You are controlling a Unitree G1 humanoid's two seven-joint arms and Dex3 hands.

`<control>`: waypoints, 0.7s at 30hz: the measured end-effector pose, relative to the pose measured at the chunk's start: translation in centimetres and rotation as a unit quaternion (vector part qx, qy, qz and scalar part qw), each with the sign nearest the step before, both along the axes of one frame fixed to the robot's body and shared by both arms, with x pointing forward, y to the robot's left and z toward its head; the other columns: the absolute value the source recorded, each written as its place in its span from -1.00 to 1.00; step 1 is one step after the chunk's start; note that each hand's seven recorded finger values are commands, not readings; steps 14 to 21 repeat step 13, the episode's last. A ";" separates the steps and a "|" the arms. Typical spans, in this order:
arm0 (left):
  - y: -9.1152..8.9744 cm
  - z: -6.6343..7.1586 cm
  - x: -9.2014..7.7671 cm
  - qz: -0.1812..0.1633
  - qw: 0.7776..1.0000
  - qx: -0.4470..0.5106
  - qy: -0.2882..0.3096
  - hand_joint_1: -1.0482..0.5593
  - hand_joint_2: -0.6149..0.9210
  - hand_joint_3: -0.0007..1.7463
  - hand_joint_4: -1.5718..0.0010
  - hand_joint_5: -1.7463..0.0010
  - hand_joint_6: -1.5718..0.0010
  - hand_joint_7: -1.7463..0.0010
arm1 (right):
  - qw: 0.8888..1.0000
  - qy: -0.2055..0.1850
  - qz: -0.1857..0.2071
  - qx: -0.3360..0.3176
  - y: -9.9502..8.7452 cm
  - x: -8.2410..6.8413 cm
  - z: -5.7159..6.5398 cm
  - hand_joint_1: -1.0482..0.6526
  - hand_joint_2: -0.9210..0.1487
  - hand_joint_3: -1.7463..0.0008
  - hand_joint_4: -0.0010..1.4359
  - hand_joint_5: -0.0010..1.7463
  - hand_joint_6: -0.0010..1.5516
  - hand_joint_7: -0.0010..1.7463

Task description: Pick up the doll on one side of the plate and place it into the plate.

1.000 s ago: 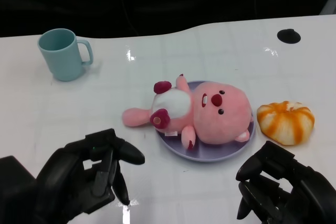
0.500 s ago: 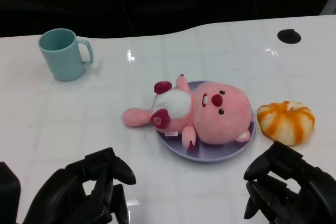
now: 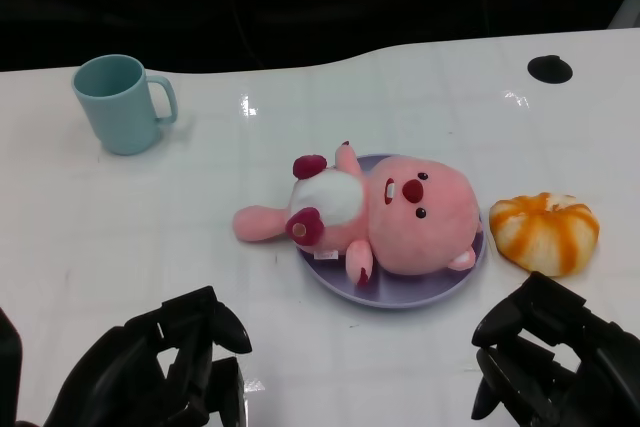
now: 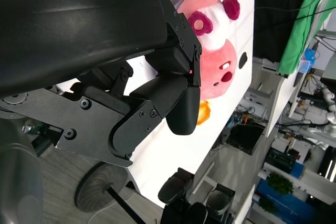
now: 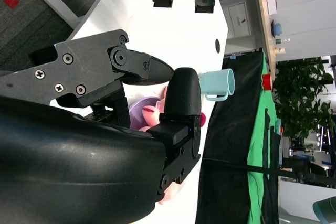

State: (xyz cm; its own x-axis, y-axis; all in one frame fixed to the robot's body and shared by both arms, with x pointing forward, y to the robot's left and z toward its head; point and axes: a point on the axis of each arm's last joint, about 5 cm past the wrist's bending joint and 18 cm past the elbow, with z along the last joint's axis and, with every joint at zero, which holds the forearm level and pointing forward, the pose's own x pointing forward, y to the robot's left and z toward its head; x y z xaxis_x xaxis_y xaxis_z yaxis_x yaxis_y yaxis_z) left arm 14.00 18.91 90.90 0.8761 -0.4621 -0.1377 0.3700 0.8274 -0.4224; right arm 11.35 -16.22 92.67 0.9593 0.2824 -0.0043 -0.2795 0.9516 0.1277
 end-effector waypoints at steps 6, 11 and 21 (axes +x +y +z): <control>0.2 -0.3 0.0 0.001 1.000 -0.002 0.003 0.14 0.35 0.61 -0.14 -1.00 0.01 -0.82 | 1.000 -0.004 0.001 0.003 0.2 0.2 0.0 -0.18 -1.00 0.34 -0.24 1.00 -0.42 0.85; 0.4 -0.3 0.1 0.000 1.000 -0.007 -0.002 0.14 0.35 0.63 -0.16 -1.00 0.02 -0.83 | 1.000 -0.011 0.002 -0.002 0.3 0.2 0.0 -0.18 -1.00 0.33 -0.24 1.00 -0.42 0.86; 0.4 -0.3 0.1 -0.001 1.000 -0.008 -0.002 0.14 0.36 0.63 -0.16 -1.00 0.02 -0.83 | 1.000 -0.011 0.002 -0.002 0.3 0.2 0.0 -0.18 -1.00 0.33 -0.23 1.00 -0.42 0.86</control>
